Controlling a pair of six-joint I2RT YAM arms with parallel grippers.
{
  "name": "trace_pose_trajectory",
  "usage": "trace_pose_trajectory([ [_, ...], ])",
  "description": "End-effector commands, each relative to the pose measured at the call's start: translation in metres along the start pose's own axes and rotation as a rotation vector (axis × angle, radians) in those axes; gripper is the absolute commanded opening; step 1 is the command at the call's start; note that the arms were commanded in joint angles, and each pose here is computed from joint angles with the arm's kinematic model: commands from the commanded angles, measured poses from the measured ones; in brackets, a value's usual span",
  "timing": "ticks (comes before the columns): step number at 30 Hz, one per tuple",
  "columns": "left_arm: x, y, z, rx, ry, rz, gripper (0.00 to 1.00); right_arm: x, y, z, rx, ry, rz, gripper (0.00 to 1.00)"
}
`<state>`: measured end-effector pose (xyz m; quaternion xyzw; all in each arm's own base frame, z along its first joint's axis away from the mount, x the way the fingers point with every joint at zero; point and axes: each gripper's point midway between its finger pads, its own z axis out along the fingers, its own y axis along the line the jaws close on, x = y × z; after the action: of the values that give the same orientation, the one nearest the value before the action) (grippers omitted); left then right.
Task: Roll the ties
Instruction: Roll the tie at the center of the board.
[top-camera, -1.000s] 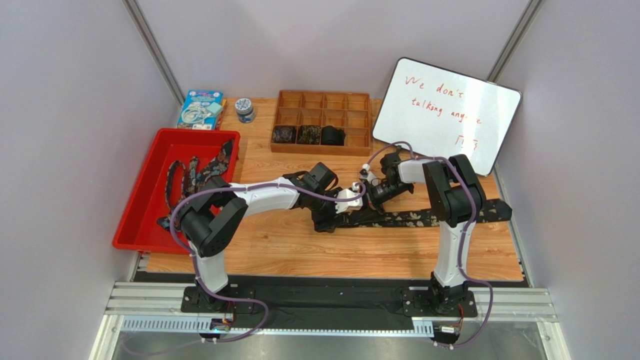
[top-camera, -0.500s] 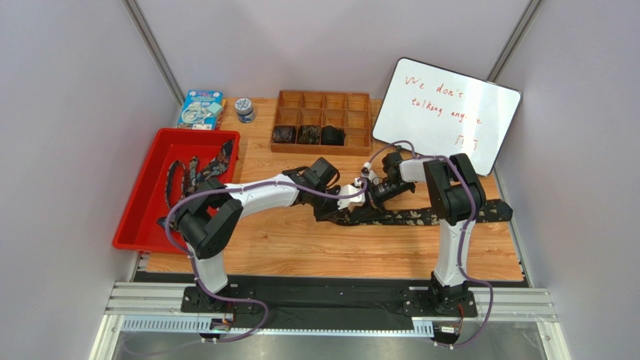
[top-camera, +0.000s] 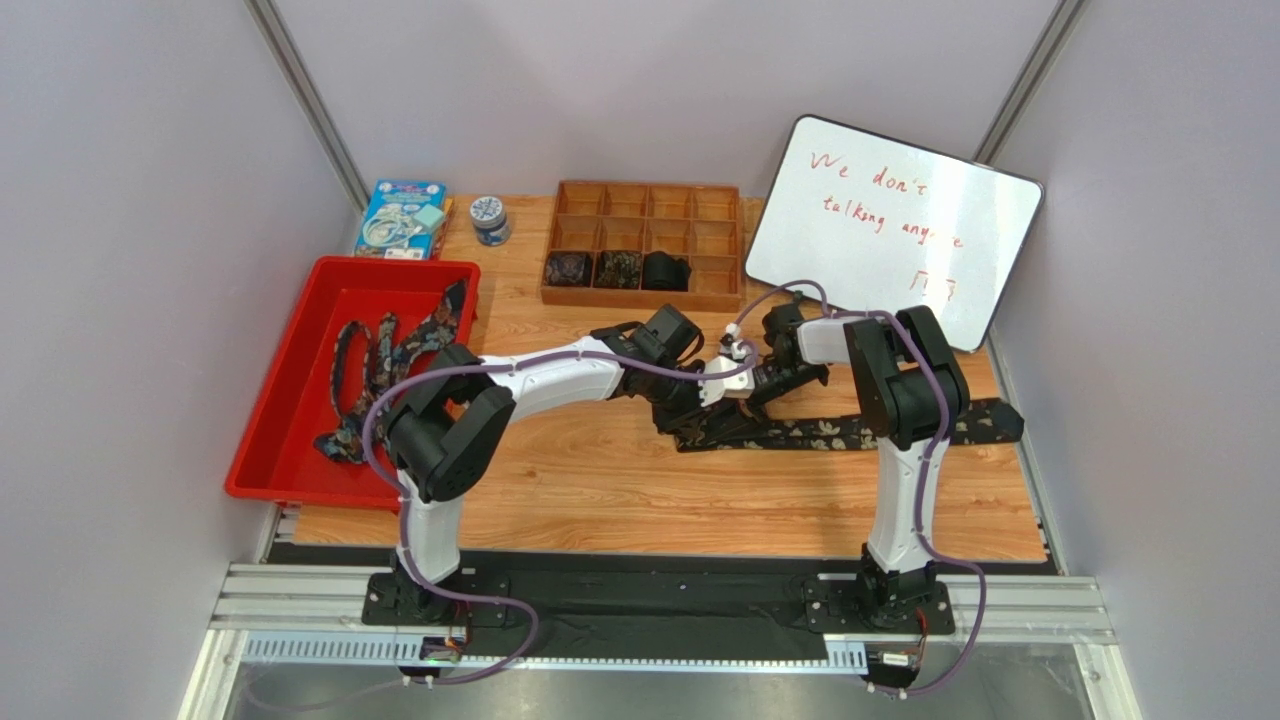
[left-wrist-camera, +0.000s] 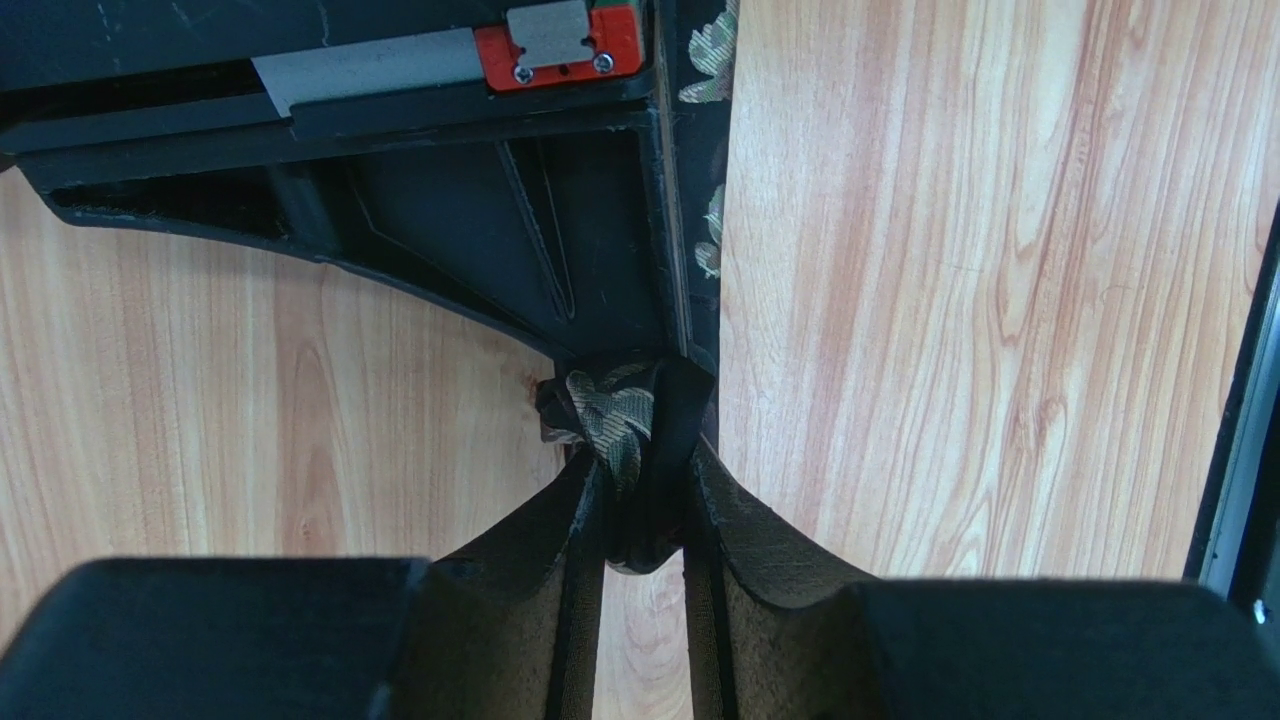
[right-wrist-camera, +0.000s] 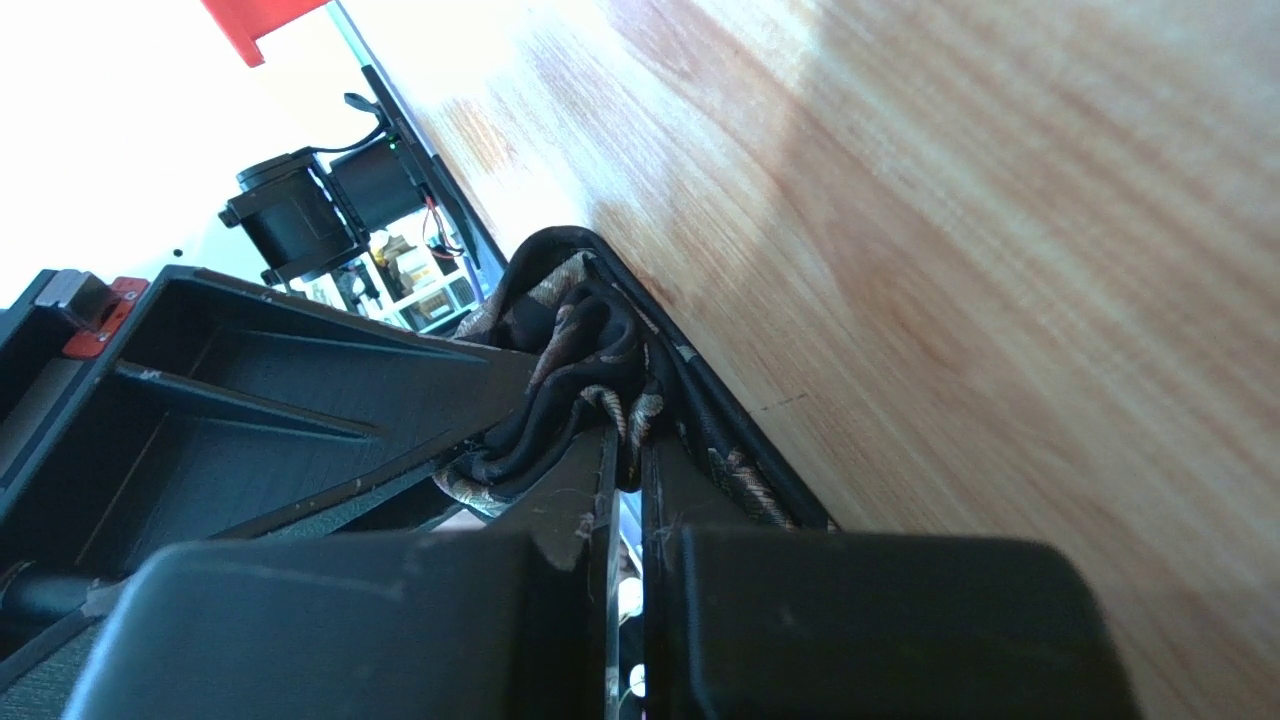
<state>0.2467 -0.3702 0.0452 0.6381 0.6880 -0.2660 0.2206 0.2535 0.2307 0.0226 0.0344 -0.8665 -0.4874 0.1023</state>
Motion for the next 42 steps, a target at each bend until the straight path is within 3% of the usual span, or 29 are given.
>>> trace_pose_trajectory([
  [1,-0.005,-0.008,0.03,0.051,-0.055,0.025,0.29,0.017,-0.034,0.017,0.101,0.055,0.145,0.0],
  [7,0.042,-0.013,0.043,0.055,0.089,0.003,0.26,0.023,-0.02,0.008,0.077,0.075,0.093,0.02],
  [13,0.076,-0.018,0.045,0.055,0.203,-0.01,0.23,0.027,0.003,-0.012,0.019,0.069,0.092,0.26],
  [15,0.087,-0.017,0.046,0.05,0.236,-0.013,0.22,0.03,0.01,-0.021,0.001,0.073,0.089,0.29],
  [21,0.097,-0.021,0.046,0.058,0.267,-0.014,0.22,0.028,0.021,-0.054,-0.007,0.015,0.078,0.4],
  [31,0.096,-0.024,0.048,0.059,0.266,-0.001,0.22,-0.005,0.028,-0.056,0.026,-0.095,0.034,0.5],
  [35,0.095,-0.024,0.047,0.061,0.263,0.003,0.22,-0.01,0.015,-0.044,0.108,-0.094,0.01,0.46],
  [39,0.091,-0.026,0.042,0.064,0.252,0.015,0.25,-0.009,-0.01,-0.035,0.198,-0.081,0.035,0.19],
  [42,0.086,-0.028,0.038,0.071,0.236,0.017,0.28,-0.006,-0.031,-0.033,0.253,-0.059,0.069,0.07],
])
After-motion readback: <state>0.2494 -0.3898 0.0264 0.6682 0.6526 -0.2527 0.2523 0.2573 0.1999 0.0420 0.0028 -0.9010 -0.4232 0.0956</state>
